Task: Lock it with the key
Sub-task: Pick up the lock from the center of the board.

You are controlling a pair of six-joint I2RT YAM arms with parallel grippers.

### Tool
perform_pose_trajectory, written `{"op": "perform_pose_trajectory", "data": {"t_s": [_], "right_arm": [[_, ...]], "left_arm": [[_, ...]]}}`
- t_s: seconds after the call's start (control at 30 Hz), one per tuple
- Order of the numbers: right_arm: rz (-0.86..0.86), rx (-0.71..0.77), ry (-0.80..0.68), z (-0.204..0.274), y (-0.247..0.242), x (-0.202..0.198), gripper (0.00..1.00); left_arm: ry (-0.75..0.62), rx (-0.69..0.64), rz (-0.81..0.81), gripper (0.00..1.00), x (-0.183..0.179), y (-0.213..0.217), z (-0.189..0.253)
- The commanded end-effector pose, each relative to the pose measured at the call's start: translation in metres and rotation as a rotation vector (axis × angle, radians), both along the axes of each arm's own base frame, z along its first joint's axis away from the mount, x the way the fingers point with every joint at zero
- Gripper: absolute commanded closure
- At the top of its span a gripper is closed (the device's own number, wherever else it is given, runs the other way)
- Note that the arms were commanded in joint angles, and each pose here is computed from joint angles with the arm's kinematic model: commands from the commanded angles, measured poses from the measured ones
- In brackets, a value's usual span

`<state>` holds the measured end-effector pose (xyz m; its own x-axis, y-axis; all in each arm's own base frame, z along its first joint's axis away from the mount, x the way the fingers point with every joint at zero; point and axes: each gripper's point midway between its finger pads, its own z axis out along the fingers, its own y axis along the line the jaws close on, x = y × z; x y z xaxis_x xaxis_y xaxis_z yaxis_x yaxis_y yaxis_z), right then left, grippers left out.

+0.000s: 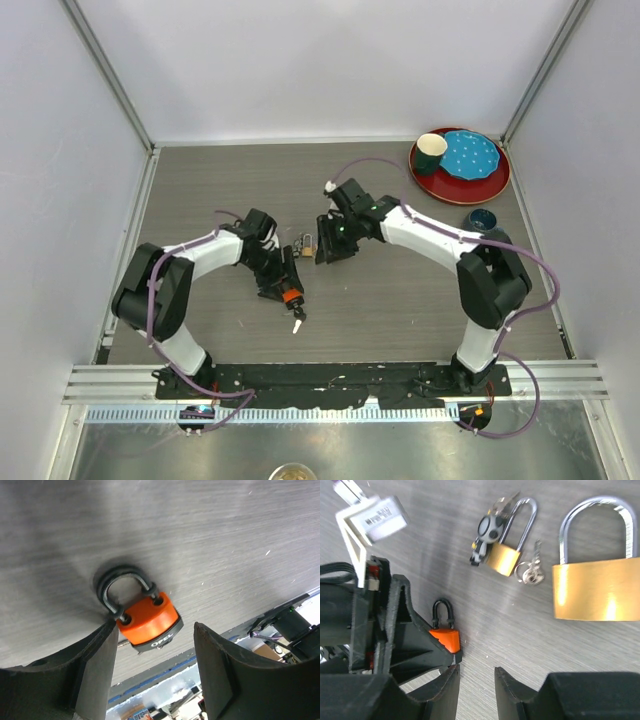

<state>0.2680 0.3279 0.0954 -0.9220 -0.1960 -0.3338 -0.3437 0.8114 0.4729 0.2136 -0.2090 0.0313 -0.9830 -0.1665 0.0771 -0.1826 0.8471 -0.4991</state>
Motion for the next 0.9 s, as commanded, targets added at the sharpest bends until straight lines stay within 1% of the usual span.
{"op": "perform_pose_trajectory", "data": {"t_s": [0.0, 0.2, 0.3, 0.33, 0.43, 0.5, 0.53, 0.57, 0.67, 0.87], "right_arm": [[-0.064, 0.053, -0.098, 0.044, -0.017, 0.021, 0.6], [-0.094, 0.05, -0.105, 0.048, -0.037, 0.03, 0.59], [-0.102, 0.046, -0.093, 0.044, -0.043, 0.03, 0.59], [-0.102, 0.046, -0.094, 0.044, -0.044, 0.03, 0.59], [-0.103, 0.044, -0.093, 0.043, -0.047, 0.03, 0.59], [-0.104, 0.044, -0.091, 0.042, -0.047, 0.03, 0.58], [-0.102, 0.044, -0.09, 0.042, -0.047, 0.029, 0.57], [-0.105, 0.044, -0.091, 0.042, -0.048, 0.03, 0.57], [-0.102, 0.05, -0.084, 0.041, -0.046, 0.029, 0.56], [-0.1, 0.057, -0.082, 0.04, -0.045, 0.03, 0.56]], "left_arm": [[-0.071, 0.016, -0.065, 0.36, 0.021, -0.01, 0.006], [-0.133, 0.028, -0.153, 0.37, 0.03, -0.023, 0.014], [-0.136, 0.075, -0.227, 0.36, 0.025, -0.022, 0.014], [-0.152, 0.116, -0.254, 0.36, 0.023, -0.02, 0.013], [-0.17, 0.16, -0.318, 0.34, 0.016, -0.014, 0.013], [-0.199, 0.216, -0.352, 0.32, 0.012, -0.007, 0.014], [-0.212, 0.237, -0.364, 0.31, 0.011, -0.004, 0.015], [-0.236, 0.284, -0.373, 0.31, 0.012, 0.0, 0.014], [-0.263, 0.331, -0.389, 0.3, 0.009, 0.005, 0.012], [-0.297, 0.327, -0.377, 0.3, 0.011, -0.004, 0.009]]}}
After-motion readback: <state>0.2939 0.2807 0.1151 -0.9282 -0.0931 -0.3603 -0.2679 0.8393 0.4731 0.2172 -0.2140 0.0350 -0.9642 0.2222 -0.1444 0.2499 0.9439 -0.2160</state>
